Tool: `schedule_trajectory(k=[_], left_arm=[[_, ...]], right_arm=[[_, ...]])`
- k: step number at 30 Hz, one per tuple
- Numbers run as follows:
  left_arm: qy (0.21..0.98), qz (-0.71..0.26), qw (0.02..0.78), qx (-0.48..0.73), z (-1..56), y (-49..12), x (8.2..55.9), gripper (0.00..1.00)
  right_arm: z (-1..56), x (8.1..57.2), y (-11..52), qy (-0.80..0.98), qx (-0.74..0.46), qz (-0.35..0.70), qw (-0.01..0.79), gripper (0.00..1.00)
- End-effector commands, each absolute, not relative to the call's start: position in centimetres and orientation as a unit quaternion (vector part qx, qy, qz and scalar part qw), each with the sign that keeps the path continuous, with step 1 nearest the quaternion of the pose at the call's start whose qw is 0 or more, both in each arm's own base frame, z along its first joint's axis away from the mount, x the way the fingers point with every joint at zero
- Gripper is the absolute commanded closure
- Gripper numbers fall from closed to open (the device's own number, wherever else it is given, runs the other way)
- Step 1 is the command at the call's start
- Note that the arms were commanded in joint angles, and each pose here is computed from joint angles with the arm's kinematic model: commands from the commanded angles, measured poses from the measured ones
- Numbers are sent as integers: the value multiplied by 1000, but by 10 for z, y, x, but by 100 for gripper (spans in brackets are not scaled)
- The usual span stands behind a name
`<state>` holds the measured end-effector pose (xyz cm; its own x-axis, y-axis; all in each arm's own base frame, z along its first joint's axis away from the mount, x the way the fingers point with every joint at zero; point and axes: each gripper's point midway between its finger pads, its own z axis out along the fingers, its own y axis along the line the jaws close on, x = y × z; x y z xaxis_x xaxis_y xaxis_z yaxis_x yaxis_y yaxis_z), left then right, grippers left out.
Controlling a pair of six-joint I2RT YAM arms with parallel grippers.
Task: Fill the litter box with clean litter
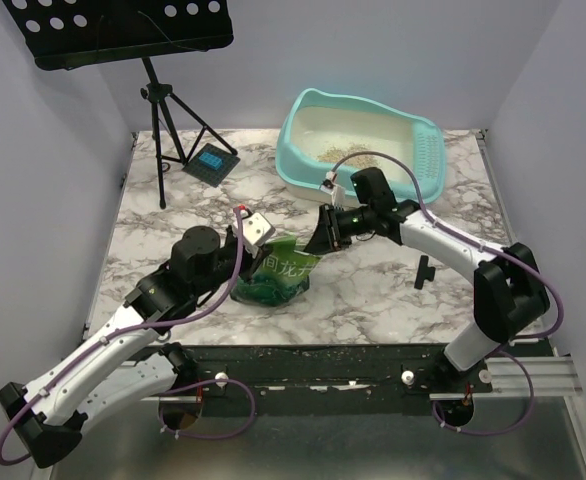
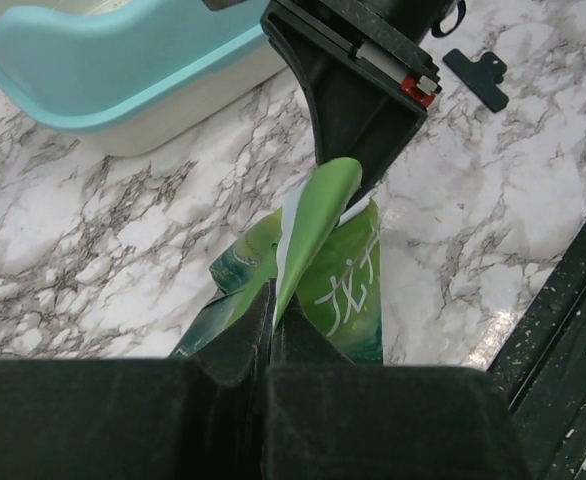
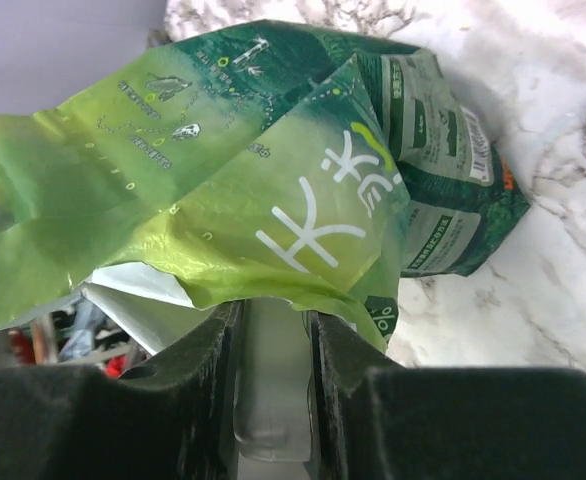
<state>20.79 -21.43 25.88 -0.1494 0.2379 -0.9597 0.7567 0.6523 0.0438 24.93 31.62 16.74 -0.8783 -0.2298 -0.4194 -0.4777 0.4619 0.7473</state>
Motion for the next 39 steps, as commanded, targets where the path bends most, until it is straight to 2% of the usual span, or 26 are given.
schedule_trajectory(k=[1,8,14,26,39], left_arm=[[738,-174,558,338,249,-194,217,100],[738,-126,580,321,248,-176,227,100],[731,-94,602,306,246,-162,232,100],[719,-130,592,339,234,-181,223,100],[662,-189,605,399,240,-204,193,100]], right_arm=[[154,250,342,817,-159,539,135,100],[167,251,386,783,-118,590,157,100],[186,262,401,771,-99,600,191,100],[221,235,379,743,-156,627,173,100],[220,222,330,741,-160,637,138,100]])
